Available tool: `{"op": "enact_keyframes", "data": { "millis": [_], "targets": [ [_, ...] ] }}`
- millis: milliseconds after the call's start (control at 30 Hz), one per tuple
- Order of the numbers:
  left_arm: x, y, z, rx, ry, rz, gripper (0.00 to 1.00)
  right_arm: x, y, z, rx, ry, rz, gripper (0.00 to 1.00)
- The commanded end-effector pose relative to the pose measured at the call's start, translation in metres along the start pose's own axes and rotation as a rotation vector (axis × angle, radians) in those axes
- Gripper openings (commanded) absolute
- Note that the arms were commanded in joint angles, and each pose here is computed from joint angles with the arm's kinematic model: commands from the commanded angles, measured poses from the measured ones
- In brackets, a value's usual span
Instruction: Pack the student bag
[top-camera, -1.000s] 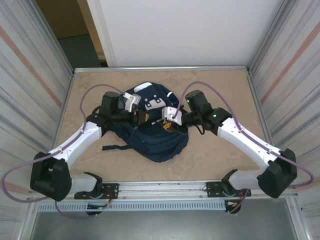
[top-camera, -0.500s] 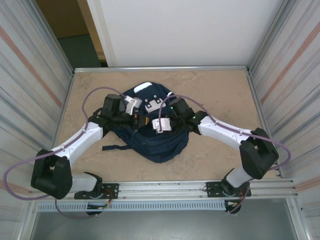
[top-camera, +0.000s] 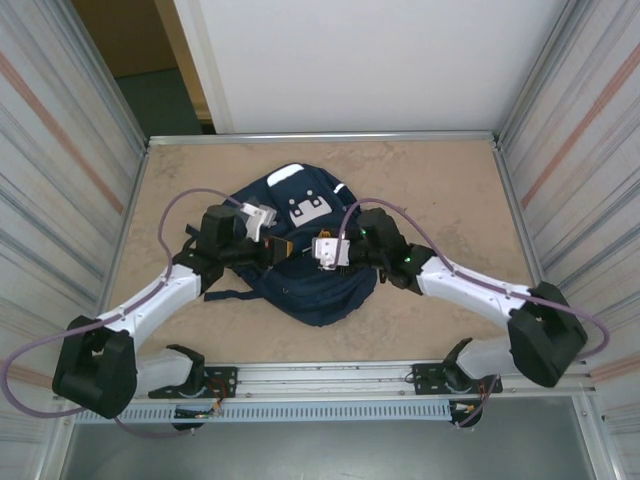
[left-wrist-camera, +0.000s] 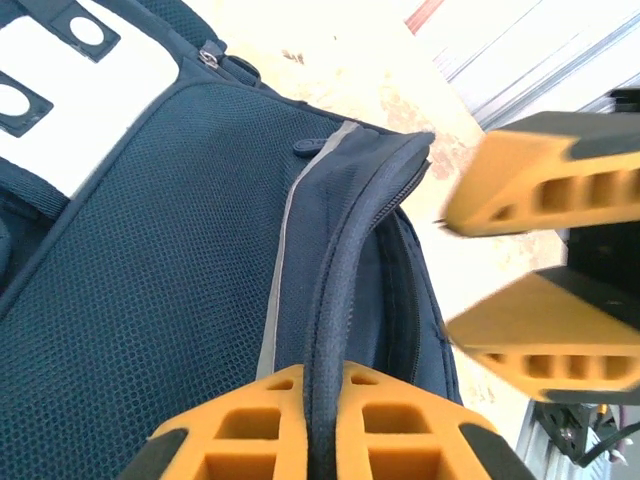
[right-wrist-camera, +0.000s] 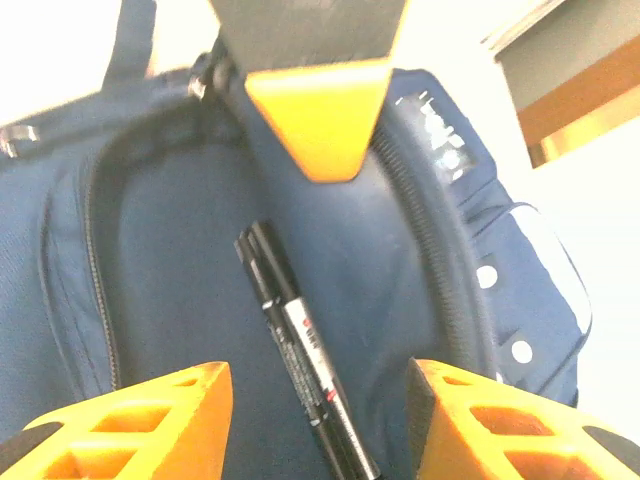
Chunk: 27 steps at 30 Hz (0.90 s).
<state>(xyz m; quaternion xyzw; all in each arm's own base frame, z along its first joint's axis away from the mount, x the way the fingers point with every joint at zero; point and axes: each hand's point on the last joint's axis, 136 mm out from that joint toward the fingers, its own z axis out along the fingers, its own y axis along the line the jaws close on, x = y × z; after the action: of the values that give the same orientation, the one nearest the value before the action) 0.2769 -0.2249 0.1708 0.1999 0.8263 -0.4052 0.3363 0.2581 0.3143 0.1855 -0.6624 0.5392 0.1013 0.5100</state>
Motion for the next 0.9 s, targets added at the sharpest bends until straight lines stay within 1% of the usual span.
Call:
{"op": "enact_keyframes", "data": {
  "millis": [0, 33, 67, 100, 133, 167, 233, 333, 433, 467, 500, 533, 567, 633, 700, 733, 800, 867],
  "targets": [
    [-0.004, 0.003, -0.009, -0.055, -0.038, 0.033, 0.17, -0.056, -0.015, -0.032, 0.044, -0.228, 0.182, 0.52],
    [-0.002, 0.006, -0.009, -0.072, -0.045, 0.029, 0.25, -0.069, -0.016, -0.041, 0.040, -0.272, 0.254, 0.57],
    [-0.001, 0.009, -0.010, -0.088, -0.052, 0.012, 0.35, -0.082, -0.020, -0.050, 0.045, -0.298, 0.323, 0.66],
    [0.000, 0.010, -0.011, -0.094, -0.056, -0.005, 0.40, -0.088, -0.023, -0.056, 0.045, -0.304, 0.392, 0.72],
    [0.002, 0.009, -0.013, -0.094, -0.059, -0.016, 0.42, -0.094, -0.023, -0.062, 0.029, -0.297, 0.451, 0.84],
    [0.004, 0.008, -0.016, -0.099, -0.057, -0.026, 0.44, -0.095, -0.021, -0.065, 0.011, -0.278, 0.504, 0.99],
    [0.010, 0.009, -0.022, -0.127, -0.058, -0.061, 0.49, -0.096, -0.022, -0.071, 0.003, -0.239, 0.597, 0.99],
    [0.018, 0.014, -0.036, -0.191, -0.071, -0.127, 0.60, -0.086, -0.033, -0.081, 0.068, -0.166, 0.729, 0.99],
    [0.026, 0.010, -0.050, -0.214, -0.069, -0.132, 0.64, -0.072, -0.046, -0.097, 0.183, -0.097, 0.742, 0.99],
    [0.029, 0.010, -0.054, -0.225, -0.079, -0.133, 0.65, -0.064, -0.050, -0.098, 0.226, -0.087, 0.761, 0.99],
    [0.031, 0.012, -0.058, -0.240, -0.092, -0.143, 0.69, -0.064, -0.058, -0.109, 0.281, -0.121, 0.799, 0.99],
    [0.035, 0.018, -0.062, -0.271, -0.111, -0.177, 0.74, -0.058, -0.061, -0.112, 0.316, -0.134, 0.859, 0.99],
    [0.039, 0.026, -0.066, -0.314, -0.129, -0.229, 0.78, -0.050, -0.063, -0.113, 0.342, -0.142, 0.920, 0.99],
    [0.044, 0.035, -0.070, -0.356, -0.153, -0.320, 0.76, -0.028, -0.066, -0.109, 0.373, -0.117, 1.056, 0.99],
    [0.045, 0.034, -0.065, -0.327, -0.149, -0.362, 0.75, -0.008, -0.061, -0.100, 0.345, -0.044, 1.189, 0.99],
    [0.046, 0.032, -0.060, -0.303, -0.127, -0.383, 0.75, 0.008, -0.056, -0.092, 0.341, 0.020, 1.264, 0.99],
    [0.047, 0.028, -0.051, -0.274, -0.067, -0.422, 0.77, 0.028, -0.042, -0.080, 0.310, 0.126, 1.358, 0.92],
    [0.050, 0.027, -0.043, -0.267, 0.017, -0.457, 0.79, 0.043, -0.027, -0.071, 0.284, 0.219, 1.394, 0.90]
  ]
}}
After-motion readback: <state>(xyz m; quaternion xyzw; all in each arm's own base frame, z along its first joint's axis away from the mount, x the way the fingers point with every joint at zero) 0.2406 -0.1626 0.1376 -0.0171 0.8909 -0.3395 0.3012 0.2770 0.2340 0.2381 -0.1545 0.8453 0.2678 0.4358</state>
